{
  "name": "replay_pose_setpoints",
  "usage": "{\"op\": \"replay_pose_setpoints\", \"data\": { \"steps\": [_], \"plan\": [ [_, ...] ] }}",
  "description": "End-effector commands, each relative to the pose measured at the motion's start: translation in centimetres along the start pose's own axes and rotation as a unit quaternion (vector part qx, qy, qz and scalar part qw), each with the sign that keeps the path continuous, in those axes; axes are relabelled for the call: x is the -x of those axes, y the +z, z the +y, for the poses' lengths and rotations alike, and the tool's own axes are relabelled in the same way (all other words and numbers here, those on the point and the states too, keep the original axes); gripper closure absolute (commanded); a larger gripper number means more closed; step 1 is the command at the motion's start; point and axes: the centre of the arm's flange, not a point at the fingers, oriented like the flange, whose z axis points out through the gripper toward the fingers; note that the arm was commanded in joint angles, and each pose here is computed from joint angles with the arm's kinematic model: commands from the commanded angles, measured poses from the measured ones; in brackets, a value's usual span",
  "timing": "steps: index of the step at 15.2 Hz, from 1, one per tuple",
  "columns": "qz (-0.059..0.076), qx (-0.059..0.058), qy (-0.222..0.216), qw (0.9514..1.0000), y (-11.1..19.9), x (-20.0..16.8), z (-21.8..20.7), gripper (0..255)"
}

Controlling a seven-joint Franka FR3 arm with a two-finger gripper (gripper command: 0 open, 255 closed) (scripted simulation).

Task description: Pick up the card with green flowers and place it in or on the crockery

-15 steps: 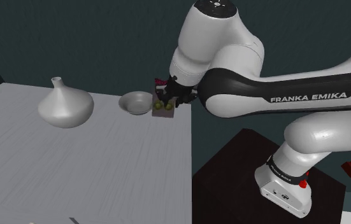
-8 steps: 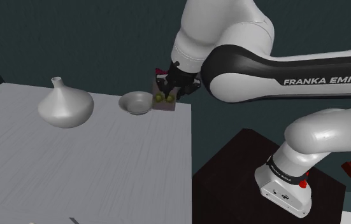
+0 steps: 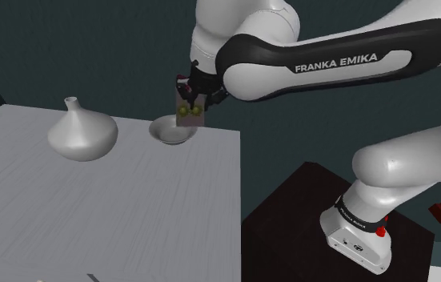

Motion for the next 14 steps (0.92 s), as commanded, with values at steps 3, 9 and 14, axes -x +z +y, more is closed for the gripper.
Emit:
{"op": "replay_pose_setpoints", "data": {
  "steps": [3,9,14],
  "plan": [
    [0.000,-0.002,0.001,1.0000,2.3,-3.9,-3.3,255],
    [0.000,-0.002,0.001,1.0000,5.4,-6.3,-5.8,255],
    [0.000,-0.002,0.001,1.0000,7.8,-5.2,-5.4,255]
  ]
}}
